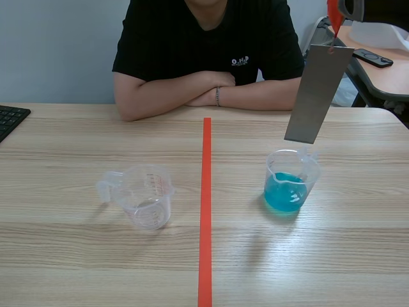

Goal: Do the redox reaction experiment.
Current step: 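Put the plate into the left beaker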

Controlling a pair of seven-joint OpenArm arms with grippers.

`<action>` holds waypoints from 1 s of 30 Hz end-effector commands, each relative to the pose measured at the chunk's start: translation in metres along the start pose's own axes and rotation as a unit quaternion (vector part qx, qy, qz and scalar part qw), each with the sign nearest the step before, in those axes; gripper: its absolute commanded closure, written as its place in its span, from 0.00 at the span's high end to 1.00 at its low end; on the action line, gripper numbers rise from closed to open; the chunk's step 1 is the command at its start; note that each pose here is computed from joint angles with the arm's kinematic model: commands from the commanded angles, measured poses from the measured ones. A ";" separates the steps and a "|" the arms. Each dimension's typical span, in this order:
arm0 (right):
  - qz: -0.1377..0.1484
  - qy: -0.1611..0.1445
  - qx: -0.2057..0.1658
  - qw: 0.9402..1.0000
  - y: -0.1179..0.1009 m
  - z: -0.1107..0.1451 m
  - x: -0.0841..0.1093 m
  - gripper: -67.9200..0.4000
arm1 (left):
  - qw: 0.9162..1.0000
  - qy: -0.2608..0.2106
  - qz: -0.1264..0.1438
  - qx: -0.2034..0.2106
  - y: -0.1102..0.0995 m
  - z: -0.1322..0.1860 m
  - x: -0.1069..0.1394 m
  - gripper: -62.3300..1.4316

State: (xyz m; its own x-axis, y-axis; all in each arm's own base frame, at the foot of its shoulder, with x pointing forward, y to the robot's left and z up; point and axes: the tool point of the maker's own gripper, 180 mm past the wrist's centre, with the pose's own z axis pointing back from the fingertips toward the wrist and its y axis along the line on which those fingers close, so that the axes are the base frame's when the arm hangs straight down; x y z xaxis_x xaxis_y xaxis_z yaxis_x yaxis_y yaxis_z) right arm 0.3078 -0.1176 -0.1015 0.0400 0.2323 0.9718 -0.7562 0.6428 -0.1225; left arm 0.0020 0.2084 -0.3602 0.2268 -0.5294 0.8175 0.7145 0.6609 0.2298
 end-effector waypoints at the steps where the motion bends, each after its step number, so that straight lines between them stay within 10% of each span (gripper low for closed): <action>1: 0.013 -0.026 0.006 1.000 0.001 0.000 0.016 0.03 | 1.000 -0.012 -0.006 0.004 0.005 0.000 0.006 0.07; 30: 0.048 -0.069 0.122 0.989 0.080 -0.085 0.044 0.03 | 1.000 -0.005 -0.005 0.004 0.005 0.000 0.003 0.07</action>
State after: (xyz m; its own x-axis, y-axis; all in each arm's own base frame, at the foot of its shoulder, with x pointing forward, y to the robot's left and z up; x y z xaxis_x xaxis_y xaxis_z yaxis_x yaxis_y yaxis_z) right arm 0.3048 0.0043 -0.0992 -0.0749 0.1935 0.9782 -0.8895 0.4304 -0.1532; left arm 0.0027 0.2086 -0.3615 0.2315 -0.5327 0.8140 0.7123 0.6627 0.2310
